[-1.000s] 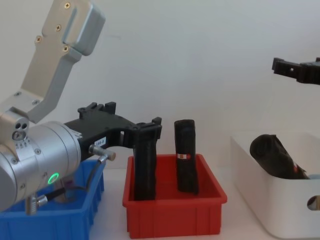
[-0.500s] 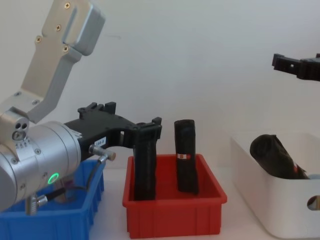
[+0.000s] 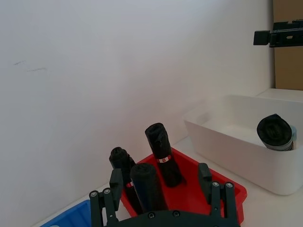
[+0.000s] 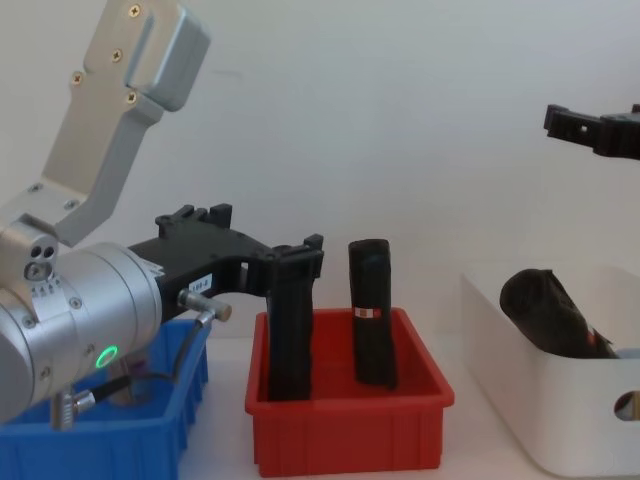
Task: Pick the cotton swabs from the blue box and place them into the white box.
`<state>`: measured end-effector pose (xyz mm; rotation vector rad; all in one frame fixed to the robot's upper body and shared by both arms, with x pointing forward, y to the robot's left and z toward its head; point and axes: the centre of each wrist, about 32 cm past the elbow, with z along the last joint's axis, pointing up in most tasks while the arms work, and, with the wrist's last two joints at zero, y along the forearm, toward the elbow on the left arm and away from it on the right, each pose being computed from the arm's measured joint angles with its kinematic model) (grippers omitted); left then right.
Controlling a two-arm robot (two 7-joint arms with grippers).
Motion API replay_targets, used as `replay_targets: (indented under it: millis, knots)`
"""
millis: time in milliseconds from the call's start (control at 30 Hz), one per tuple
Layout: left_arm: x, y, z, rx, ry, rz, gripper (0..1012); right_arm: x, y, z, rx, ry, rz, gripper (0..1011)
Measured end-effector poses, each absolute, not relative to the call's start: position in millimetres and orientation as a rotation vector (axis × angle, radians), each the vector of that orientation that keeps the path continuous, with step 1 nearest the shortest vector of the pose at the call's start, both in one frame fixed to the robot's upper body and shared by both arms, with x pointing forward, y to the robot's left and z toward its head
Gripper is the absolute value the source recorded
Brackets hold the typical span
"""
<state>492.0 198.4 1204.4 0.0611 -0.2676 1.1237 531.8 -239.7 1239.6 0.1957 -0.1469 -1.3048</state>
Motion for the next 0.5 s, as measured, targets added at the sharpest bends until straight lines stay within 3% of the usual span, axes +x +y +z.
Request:
replay_targets:
  millis: [500]
  knots:
    - [492.0,198.4,1204.4,0.061,-0.268,1.124,1000,531.9,-239.7,1239.6,0.196,-0.149,-1.305,1001]
